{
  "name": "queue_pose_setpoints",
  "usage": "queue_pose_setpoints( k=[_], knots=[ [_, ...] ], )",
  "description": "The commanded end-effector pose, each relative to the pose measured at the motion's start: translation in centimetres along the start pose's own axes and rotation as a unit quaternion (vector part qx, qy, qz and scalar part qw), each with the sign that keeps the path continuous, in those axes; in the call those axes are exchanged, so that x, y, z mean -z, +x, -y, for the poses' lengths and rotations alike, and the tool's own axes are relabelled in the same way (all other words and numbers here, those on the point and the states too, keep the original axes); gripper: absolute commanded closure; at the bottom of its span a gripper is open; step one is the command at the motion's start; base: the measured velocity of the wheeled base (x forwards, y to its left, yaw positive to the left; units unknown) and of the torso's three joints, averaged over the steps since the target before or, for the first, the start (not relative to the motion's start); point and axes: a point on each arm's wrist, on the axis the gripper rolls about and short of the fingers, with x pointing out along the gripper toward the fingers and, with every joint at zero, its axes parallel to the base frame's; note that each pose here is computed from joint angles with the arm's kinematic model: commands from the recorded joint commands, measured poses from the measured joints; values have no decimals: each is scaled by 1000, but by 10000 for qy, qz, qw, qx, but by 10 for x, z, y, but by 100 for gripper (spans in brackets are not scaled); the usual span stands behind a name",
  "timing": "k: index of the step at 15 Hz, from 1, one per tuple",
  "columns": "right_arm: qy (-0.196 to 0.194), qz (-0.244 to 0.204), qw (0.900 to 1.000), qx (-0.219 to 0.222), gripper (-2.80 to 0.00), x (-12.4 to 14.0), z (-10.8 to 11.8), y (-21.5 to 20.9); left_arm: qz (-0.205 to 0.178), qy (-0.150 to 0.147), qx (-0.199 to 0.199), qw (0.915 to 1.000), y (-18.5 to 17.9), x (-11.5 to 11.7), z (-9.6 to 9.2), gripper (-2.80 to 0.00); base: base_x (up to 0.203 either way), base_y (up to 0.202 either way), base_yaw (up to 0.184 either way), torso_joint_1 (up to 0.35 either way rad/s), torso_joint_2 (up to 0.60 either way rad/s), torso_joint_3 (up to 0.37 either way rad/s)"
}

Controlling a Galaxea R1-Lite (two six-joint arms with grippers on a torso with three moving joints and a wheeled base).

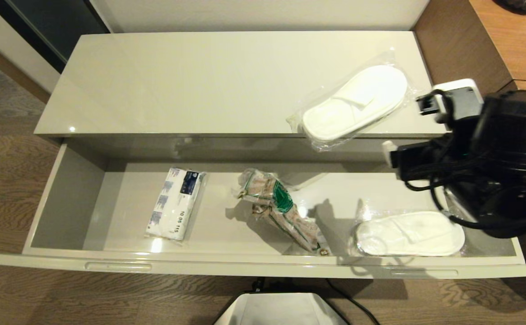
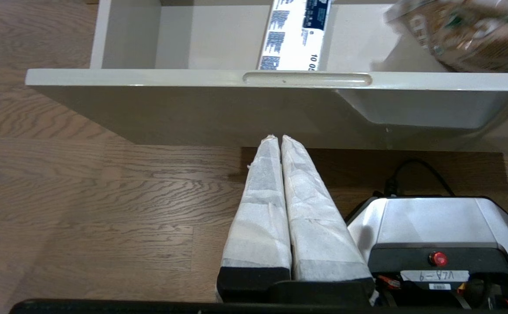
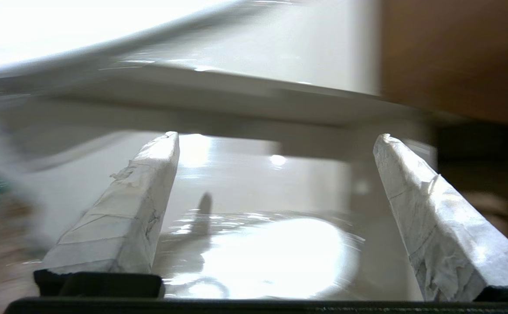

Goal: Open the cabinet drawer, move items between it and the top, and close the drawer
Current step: Put the solid drinks in the drawer, then pick up the disposable slippers on the table

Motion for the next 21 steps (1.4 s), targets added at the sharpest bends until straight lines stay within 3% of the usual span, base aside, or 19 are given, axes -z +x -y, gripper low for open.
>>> queue_pose_setpoints(
  k=[1, 2, 7, 12, 16, 18, 20, 21],
  knots=[
    [516, 306, 9943, 879, -280, -4, 77, -38, -7, 0, -9, 10000, 0, 0, 0, 0, 0, 0, 0, 0, 0, 0],
    [463, 188, 9923, 1135, 0, 6, 88, -41, -7, 0, -9, 10000, 0, 0, 0, 0, 0, 0, 0, 0, 0, 0],
    [529, 179, 9896, 1329, 0, -6, 136, -90, -7, 0, -1, 10000, 0, 0, 0, 0, 0, 0, 0, 0, 0, 0],
    [841, 258, 9878, 1289, 0, -26, 147, -98, -7, 0, -1, 10000, 0, 0, 0, 0, 0, 0, 0, 0, 0, 0],
    [1331, -137, 9889, 653, 0, -40, 160, -118, -7, 0, -1, 10000, 0, 0, 0, 0, 0, 0, 0, 0, 0, 0],
    [1998, -664, 9776, 67, 0, -48, 168, -131, -6, 0, -1, 10000, 0, 0, 0, 0, 0, 0, 0, 0, 0, 0],
    [2854, -1507, 9449, -554, 0, -46, 163, -130, -7, 0, -2, 10000, 0, 0, 0, 0, 0, 0, 0, 0, 0, 0],
    [2974, -1754, 9359, -694, 0, -44, 160, -127, -7, 0, -1, 10000, 0, 0, 0, 0, 0, 0, 0, 0, 0, 0]
  ],
)
